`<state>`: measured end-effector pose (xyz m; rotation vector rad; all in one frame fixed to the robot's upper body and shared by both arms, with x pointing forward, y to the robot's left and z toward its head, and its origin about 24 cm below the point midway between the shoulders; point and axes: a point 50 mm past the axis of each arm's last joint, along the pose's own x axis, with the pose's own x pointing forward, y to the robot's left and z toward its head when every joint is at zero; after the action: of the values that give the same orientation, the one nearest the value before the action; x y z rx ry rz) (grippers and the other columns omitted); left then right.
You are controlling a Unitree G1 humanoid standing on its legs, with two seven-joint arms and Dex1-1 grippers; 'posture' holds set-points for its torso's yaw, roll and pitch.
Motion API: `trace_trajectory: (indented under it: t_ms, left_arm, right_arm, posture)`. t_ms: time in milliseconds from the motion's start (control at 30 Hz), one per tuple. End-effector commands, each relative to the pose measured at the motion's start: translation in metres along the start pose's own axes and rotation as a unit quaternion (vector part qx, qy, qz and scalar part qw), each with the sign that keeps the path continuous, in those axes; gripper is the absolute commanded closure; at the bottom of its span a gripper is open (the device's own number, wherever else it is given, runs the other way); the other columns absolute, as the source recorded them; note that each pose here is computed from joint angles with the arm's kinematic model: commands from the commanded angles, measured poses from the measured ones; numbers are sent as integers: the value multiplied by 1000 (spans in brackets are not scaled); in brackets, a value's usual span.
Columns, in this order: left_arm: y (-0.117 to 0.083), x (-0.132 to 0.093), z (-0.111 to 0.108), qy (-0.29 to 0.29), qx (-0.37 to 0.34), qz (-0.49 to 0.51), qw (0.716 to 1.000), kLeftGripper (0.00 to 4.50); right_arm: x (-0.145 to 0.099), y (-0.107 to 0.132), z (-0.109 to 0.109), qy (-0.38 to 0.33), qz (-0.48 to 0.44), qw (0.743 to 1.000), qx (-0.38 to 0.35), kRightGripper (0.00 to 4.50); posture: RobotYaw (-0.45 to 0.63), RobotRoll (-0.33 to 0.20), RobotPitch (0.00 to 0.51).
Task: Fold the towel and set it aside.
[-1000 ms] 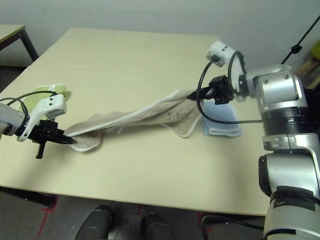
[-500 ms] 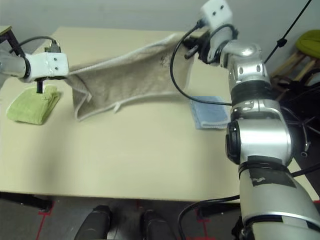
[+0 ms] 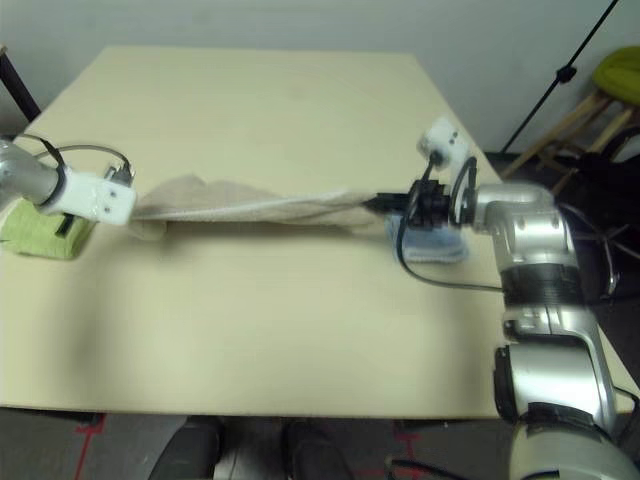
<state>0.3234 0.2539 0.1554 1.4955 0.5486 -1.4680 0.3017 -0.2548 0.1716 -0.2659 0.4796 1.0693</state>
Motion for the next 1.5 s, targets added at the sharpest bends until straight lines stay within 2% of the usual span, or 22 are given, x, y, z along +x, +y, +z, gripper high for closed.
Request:
trace_trajectory:
  t_ms: [33, 300, 467, 600, 800, 933, 1067, 1200, 1267, 1367, 1500]
  left_arm:
    - [-12, -15, -1, -3, -41, -36, 999, 4471]
    - [-38, -18, 14, -65, -136, -72, 986, 4471]
    - [-54, -20, 28, -77, -152, -115, 979, 4471]
    - [-50, -20, 30, -76, -153, -110, 979, 3486]
    - [-49, -21, 25, -72, -178, -92, 977, 1341]
    - [-60, -25, 21, -81, -224, -64, 969, 29]
    - [-77, -30, 22, -98, -276, -31, 956, 29]
    - [-104, -29, 39, -133, -345, -37, 929, 29]
    - [-111, -26, 51, -149, -367, -37, 917, 29]
    - [-113, -21, 62, -162, -390, -20, 906, 29]
    - [-106, -9, 62, -149, -409, 34, 900, 29]
  right_arm:
    - [-2, 12, 0, 26, 22, 999, 3, 4500]
    - [-9, 30, -8, 69, 62, 996, 4, 4500]
    - [-14, 39, -17, 113, 87, 990, 2, 4500]
    - [-13, 33, -17, 110, 63, 992, -14, 4500]
    - [-12, 26, -14, 99, 36, 994, -29, 4500]
    - [-10, 25, -14, 91, 27, 995, -29, 4500]
    - [-10, 23, -14, 82, 11, 996, -27, 4500]
    - [-6, 15, -14, 63, -34, 997, -17, 4500]
    - [-5, 12, -14, 59, -49, 997, -17, 4500]
    - [-1, 12, -15, 57, -45, 997, -14, 4500]
    - [4, 14, -12, 47, -37, 998, -14, 4500]
  posture:
    - [148, 0, 92]
    - [156, 0, 92]
    - [156, 0, 92]
    - [164, 0, 90]
    - [163, 0, 91]
    - [165, 0, 98]
    - [172, 0, 110]
    - [183, 0, 116]
    - [190, 0, 118]
    - [194, 0, 120]
    - [198, 0, 118]
